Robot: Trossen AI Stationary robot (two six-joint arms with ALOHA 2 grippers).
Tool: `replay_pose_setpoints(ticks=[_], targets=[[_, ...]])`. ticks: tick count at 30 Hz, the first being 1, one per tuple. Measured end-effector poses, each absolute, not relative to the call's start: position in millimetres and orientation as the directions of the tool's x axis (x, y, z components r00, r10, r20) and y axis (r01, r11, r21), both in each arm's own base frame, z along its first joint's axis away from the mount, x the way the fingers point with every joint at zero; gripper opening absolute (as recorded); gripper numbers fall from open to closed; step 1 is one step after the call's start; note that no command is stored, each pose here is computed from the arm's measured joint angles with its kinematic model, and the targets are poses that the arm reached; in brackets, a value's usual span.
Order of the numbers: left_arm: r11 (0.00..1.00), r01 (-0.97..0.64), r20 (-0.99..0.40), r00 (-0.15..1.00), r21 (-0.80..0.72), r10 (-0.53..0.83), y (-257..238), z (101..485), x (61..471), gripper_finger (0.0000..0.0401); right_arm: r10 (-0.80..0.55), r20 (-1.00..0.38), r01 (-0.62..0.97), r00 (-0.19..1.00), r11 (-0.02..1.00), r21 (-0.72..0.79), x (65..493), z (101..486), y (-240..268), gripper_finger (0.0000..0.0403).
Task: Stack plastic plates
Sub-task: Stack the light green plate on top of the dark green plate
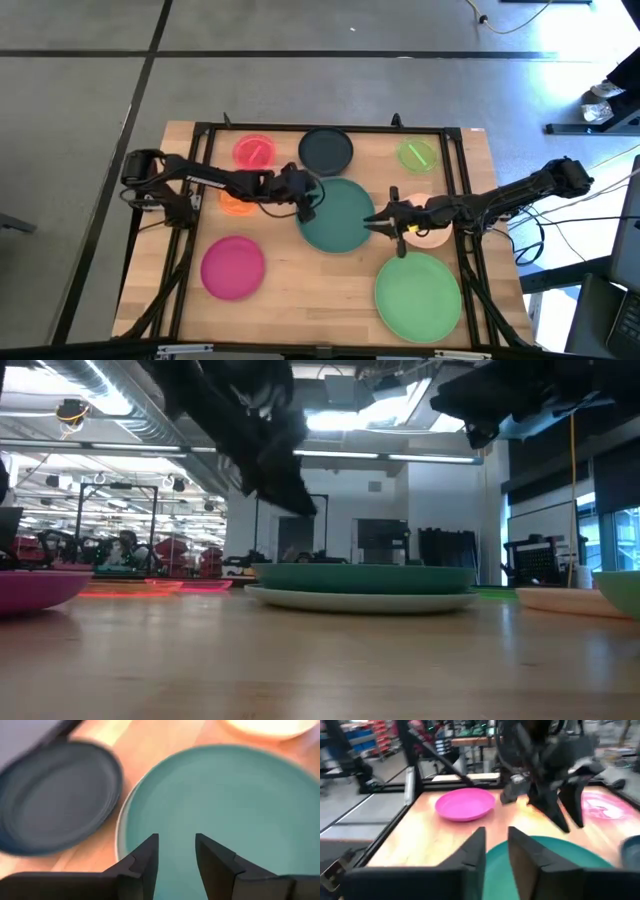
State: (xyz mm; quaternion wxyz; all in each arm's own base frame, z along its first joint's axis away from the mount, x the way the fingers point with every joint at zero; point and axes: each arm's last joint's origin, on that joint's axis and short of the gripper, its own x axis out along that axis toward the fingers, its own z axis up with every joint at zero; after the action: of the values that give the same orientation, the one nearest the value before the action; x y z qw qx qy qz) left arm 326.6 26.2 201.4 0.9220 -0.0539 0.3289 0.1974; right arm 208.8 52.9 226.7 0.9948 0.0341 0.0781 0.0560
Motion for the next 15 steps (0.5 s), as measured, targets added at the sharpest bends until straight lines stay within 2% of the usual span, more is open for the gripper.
replay_pose_setpoints(ticks=[4,8,11,15], targets=[[0.961,-0.276,-0.567,0.786,0.037,0.247,-12.8,209.9,324.6,0.012,0.274,-0.149,-0.263,0.95,0.961,0.09,207.4,227.3,58.9,0.0144],[0.989,-0.149,-0.506,0.853,-0.003,0.127,-57.4,204.5,317.7,0.012,0.396,-0.209,-0.374,0.894,0.917,0.135,199.9,220.5,81.1,0.0171],[0.997,-0.076,-0.481,0.875,-0.019,0.057,-87.4,197.7,308.5,0.012,0.407,-0.261,-0.385,0.876,0.913,0.132,194.8,216.7,101.0,0.0173],[0.998,-0.064,-0.469,0.88,0.022,0.067,-114.2,188.4,293.6,0.012,0.348,-0.427,-0.35,0.835,0.934,0.077,195.6,224.7,124.6,0.017]])
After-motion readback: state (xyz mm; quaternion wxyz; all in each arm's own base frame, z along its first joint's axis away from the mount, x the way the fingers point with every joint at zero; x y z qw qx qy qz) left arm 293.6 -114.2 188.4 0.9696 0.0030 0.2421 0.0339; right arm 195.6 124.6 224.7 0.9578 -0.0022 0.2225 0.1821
